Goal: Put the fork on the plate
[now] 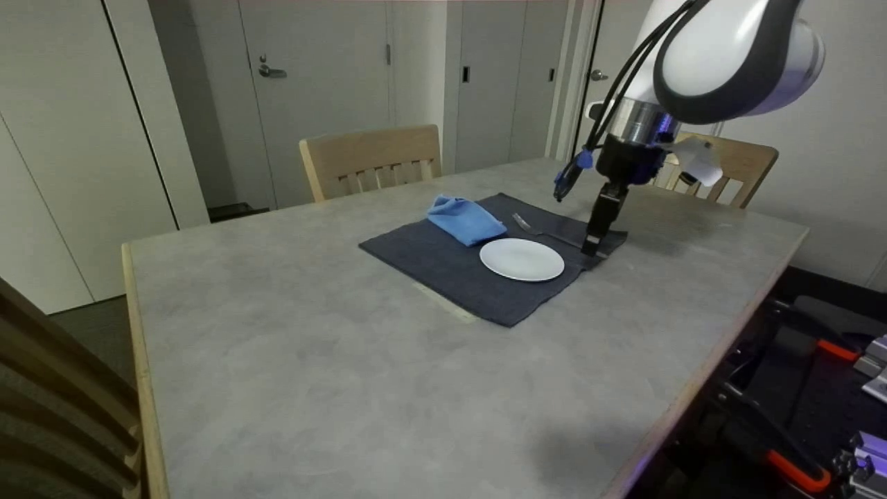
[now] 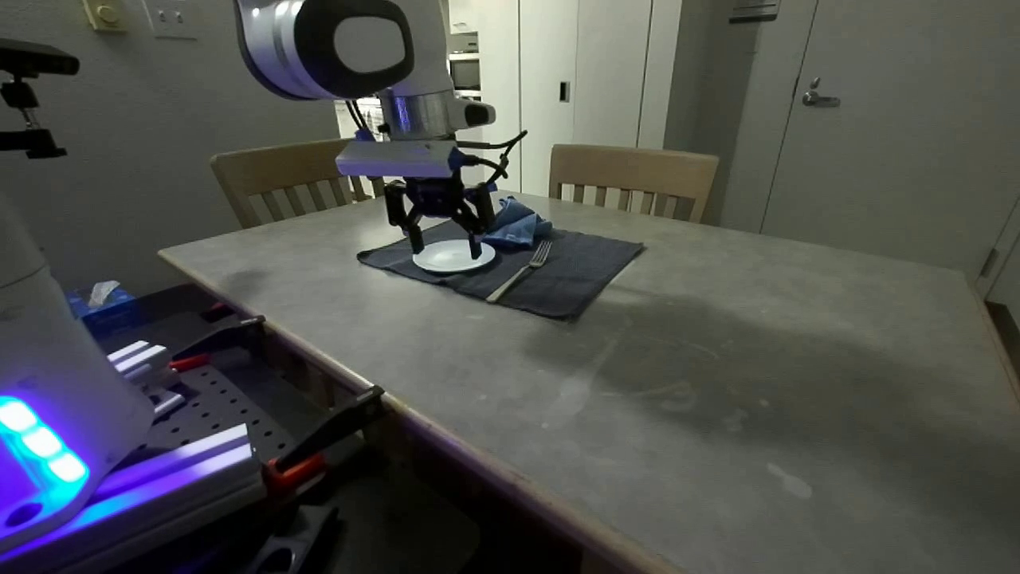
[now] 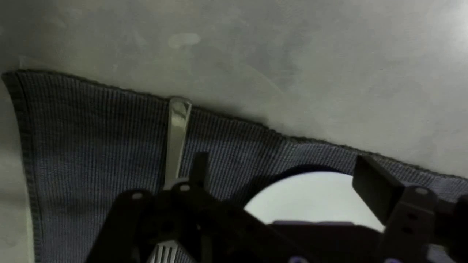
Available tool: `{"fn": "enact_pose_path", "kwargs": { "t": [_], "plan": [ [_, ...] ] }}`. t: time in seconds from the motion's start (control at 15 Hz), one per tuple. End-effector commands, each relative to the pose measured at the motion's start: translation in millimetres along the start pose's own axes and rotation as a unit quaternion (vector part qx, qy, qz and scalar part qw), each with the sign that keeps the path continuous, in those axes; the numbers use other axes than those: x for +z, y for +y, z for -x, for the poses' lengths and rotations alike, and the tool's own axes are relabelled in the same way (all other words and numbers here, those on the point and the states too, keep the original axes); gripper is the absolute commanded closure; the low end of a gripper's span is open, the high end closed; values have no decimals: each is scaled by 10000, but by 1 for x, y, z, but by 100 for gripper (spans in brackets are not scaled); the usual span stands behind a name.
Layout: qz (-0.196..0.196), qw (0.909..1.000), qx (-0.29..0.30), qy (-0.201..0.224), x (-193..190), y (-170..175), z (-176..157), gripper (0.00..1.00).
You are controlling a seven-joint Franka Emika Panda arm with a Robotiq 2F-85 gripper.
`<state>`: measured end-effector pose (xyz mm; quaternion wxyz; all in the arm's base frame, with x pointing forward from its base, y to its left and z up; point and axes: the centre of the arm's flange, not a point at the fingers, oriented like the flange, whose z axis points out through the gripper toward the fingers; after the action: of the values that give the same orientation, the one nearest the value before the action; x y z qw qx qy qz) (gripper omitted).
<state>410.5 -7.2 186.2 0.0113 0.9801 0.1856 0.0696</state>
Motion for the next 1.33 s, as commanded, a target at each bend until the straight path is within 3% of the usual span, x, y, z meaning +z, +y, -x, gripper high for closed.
{"fn": "enact_pose_path", "kwargs": {
  "t": [0.0, 0.33, 0.4, 0.73, 1.27],
  "plan": [
    [195, 9997, -164, 52, 31, 32, -24, 0],
    [489, 9984, -207, 175, -8, 64, -39, 0],
    [382, 9990, -217, 120, 21, 71, -52, 0],
    [327, 9990, -61, -294, 32, 62, -28, 0],
    [373, 9983, 417, -182, 61, 71, -49, 0]
  ]
}}
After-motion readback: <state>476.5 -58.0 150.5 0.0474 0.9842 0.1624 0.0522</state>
